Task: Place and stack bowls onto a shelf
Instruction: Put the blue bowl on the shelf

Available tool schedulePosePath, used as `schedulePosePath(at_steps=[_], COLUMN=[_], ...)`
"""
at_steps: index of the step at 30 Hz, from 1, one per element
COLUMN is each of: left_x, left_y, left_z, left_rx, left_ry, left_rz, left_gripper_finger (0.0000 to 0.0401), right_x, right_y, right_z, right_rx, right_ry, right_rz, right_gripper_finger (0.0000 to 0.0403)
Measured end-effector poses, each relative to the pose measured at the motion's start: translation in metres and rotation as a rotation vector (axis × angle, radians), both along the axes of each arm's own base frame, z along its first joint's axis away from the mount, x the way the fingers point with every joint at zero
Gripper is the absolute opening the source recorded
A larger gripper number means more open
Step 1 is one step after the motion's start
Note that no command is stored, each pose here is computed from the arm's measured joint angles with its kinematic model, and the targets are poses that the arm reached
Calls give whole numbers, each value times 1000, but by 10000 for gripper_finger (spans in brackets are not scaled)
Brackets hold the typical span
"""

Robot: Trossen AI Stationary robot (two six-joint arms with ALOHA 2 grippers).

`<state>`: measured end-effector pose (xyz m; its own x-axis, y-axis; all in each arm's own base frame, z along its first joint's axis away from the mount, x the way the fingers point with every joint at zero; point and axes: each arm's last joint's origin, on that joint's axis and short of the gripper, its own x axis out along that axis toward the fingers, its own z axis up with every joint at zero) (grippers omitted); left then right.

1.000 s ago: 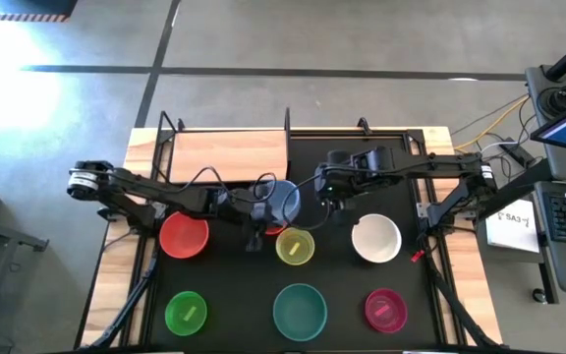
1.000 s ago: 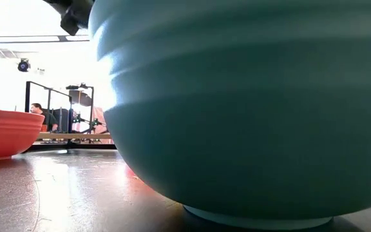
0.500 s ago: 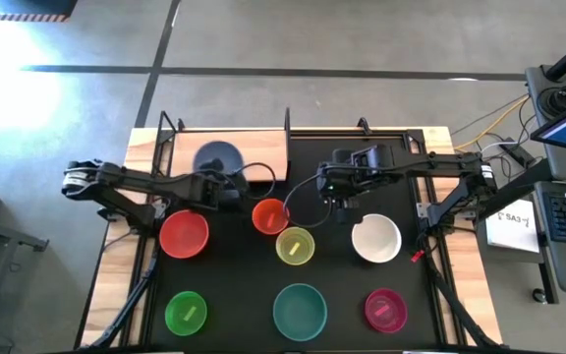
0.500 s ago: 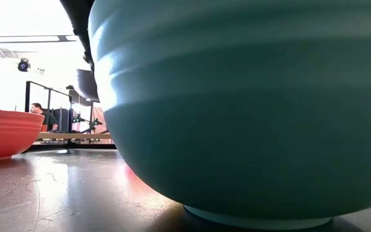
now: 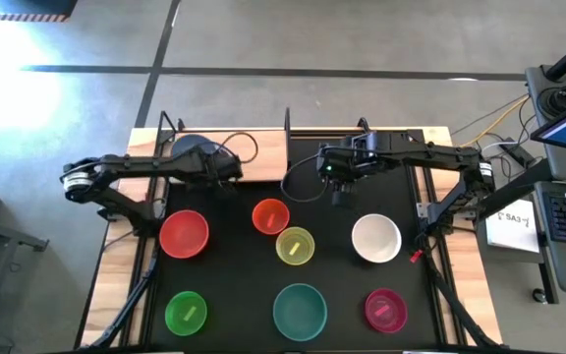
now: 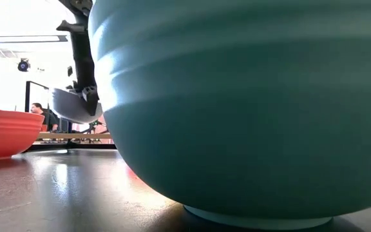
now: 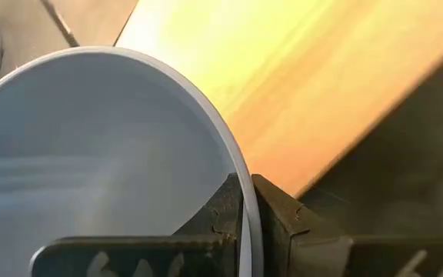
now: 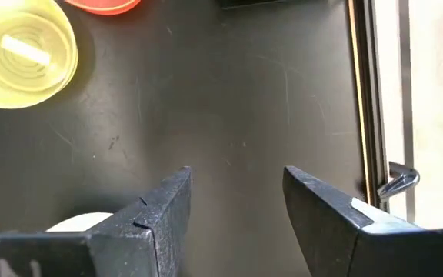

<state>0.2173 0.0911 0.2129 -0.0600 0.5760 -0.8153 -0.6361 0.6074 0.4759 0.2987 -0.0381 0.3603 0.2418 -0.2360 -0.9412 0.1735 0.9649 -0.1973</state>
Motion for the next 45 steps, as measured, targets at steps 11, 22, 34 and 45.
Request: schedulePosePath(at_steps=[11,22,34,45], left_x=[-9,-26,-33,-37], left_y=[45,68,57,54], left_z=[-2,-12,8,12], left_rx=[-63,-121,-120,-119], left_ry=[-112,-189,-289,-297], left_rz=[17,83,56,73], left_gripper_finger=[6,6,6,48], right_x=[0,-1,-3,-8], right_y=[-1,-1,-11,-26], right_z=[0,-2,-20,-36], right_rx=[11,36,42,48], right_ry=[-4,-16,53,113], right_rz=[-16,-111,-149,-196], right_gripper_finger=[194,194,194,194])
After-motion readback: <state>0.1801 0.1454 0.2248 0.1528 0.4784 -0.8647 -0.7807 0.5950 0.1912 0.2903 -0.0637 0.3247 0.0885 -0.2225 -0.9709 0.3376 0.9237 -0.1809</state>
